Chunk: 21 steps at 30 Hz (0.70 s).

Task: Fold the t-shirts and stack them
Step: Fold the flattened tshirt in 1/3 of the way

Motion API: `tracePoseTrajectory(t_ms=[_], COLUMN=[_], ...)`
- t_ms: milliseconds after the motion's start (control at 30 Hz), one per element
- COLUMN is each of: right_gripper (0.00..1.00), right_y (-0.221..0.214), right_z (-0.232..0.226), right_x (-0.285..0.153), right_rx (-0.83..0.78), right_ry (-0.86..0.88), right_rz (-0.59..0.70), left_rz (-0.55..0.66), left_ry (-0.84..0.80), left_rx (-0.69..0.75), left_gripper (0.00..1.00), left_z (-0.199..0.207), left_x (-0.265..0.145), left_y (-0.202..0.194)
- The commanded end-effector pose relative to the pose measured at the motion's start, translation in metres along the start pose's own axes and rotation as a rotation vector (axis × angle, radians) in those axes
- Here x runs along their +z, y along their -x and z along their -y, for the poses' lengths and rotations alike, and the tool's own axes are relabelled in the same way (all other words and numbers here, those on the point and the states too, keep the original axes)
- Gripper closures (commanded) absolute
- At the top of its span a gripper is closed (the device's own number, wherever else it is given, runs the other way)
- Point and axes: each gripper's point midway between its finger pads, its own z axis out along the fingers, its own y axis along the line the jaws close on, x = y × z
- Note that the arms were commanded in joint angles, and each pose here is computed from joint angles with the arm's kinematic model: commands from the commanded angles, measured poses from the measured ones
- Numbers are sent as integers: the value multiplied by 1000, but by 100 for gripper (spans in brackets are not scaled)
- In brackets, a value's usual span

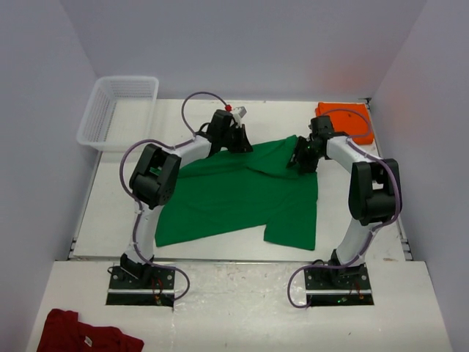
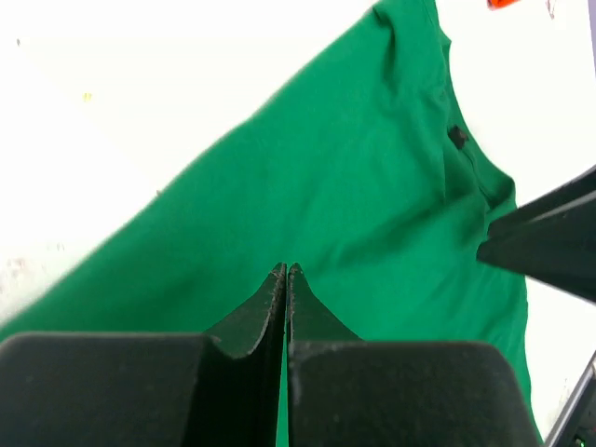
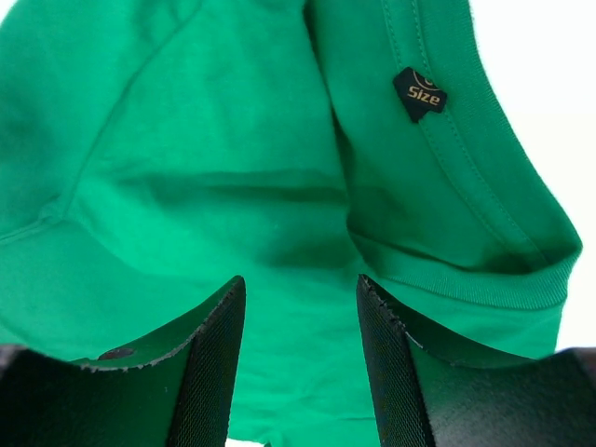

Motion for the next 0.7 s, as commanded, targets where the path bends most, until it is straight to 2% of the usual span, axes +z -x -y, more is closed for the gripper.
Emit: tracePoseTrajectory(t_ms=[0,500,633,667], right_gripper=[48,49,60,70], right_y=[4,9,13,15], right_z=[3,0,-7,-9], right_x=[5,9,12,11], right_rx=[-2,40,42,41], right_ry=[-2,-6,21,29], right_rz=[-1,-45,-52,-43], left_rz=[-13,-66,-70,-71], left_ry=[8,3,0,-2], left_rx=[26,16,20,22], left_gripper=[100,100,100,100], left_z=[0,-8,-8,-7], left_x=[8,20,20,20], left_y=[8,-5,-6,-6])
